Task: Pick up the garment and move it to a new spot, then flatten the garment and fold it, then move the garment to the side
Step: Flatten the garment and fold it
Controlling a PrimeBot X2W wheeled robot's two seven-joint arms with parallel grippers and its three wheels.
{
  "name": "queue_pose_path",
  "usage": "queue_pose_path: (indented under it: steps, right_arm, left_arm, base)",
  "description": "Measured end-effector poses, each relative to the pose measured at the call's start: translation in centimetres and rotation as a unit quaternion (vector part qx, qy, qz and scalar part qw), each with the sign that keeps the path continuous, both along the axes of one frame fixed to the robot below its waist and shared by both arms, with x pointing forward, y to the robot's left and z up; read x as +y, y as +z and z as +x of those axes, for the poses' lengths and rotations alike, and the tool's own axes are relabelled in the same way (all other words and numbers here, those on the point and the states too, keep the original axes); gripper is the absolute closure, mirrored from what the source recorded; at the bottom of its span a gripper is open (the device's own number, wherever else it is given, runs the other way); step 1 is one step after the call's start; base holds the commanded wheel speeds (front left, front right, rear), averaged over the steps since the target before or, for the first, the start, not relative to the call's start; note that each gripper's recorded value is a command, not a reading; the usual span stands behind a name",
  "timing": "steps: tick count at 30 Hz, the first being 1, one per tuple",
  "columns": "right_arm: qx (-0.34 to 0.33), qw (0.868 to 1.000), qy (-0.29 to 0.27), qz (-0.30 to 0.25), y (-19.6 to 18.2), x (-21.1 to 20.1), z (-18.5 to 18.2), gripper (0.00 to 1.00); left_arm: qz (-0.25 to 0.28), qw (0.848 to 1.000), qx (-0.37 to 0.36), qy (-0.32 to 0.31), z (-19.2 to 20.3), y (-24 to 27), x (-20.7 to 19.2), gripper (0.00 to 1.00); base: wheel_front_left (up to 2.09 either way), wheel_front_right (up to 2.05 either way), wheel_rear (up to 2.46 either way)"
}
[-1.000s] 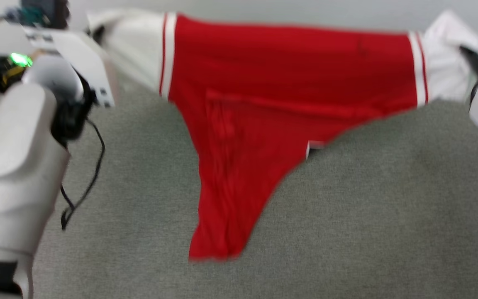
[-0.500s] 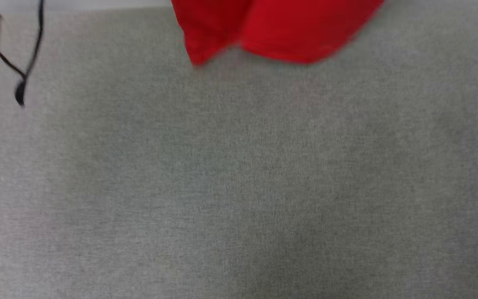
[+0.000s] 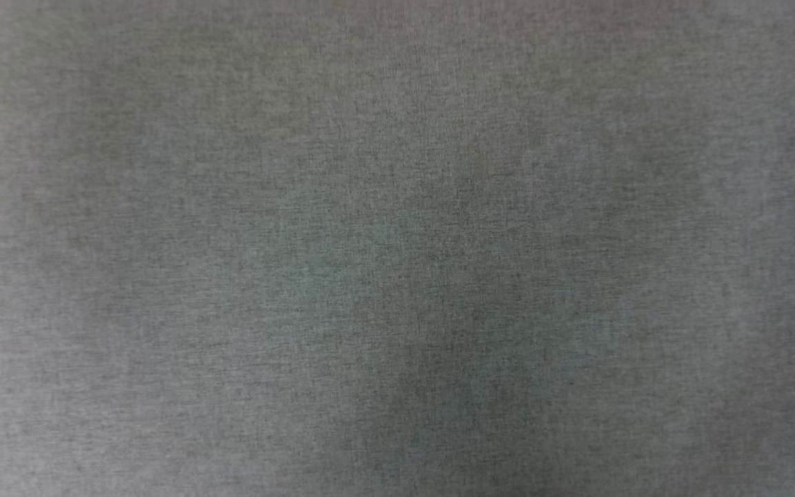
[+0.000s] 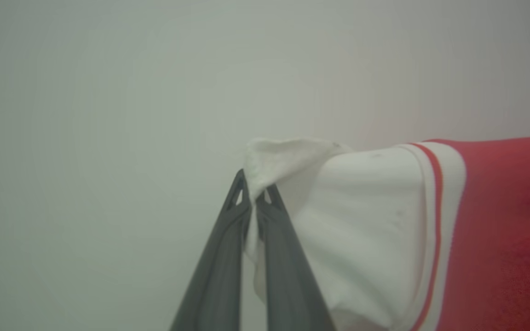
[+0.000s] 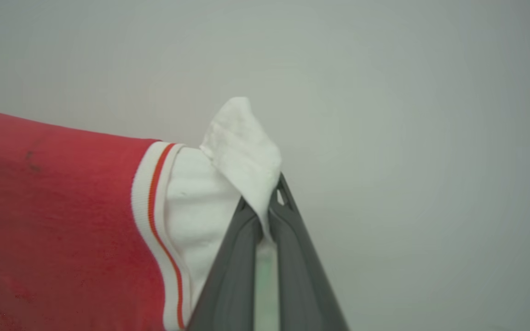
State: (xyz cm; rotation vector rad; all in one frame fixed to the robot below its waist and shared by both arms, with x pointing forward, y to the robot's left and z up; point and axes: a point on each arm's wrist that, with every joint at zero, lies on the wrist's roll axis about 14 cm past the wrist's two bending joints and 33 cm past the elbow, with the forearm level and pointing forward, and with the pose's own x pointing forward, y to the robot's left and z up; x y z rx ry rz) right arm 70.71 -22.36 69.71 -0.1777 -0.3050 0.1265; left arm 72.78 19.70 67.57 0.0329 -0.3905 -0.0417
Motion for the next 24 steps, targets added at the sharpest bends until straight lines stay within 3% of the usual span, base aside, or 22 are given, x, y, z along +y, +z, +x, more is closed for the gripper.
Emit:
queue_pose_path:
  steps: [7, 12, 19, 24]
  right_arm:
    - [0.053, 0.998, 0.017, 0.016, -6.1, 1.2, 1.9, 1.0]
    - [0.086, 0.995, 0.03, 0.035, -9.2, 2.0, 1.1, 1.0]
    - [0.127, 0.989, 0.061, 0.047, -12.3, 3.2, -3.3, 1.0]
    - [0.163, 0.982, 0.074, 0.061, -14.6, 2.9, -8.5, 1.0]
  left_arm:
    - [-0.005, 0.999, 0.039, -0.016, 1.2, -5.3, -0.9, 1.0]
    - [-0.027, 0.997, 0.072, -0.02, 0.1, -8.0, -0.7, 1.0]
    - [-0.074, 0.992, 0.103, -0.012, -4.2, -10.0, 1.2, 1.0]
    - [-0.098, 0.987, 0.126, 0.001, -9.8, -12.2, 3.0, 1.0]
  base:
    - [0.0, 0.0, 0.0]
    - [0.0, 0.0, 0.0]
    - [0.0, 0.0, 0.0]
    - [0.0, 0.0, 0.0]
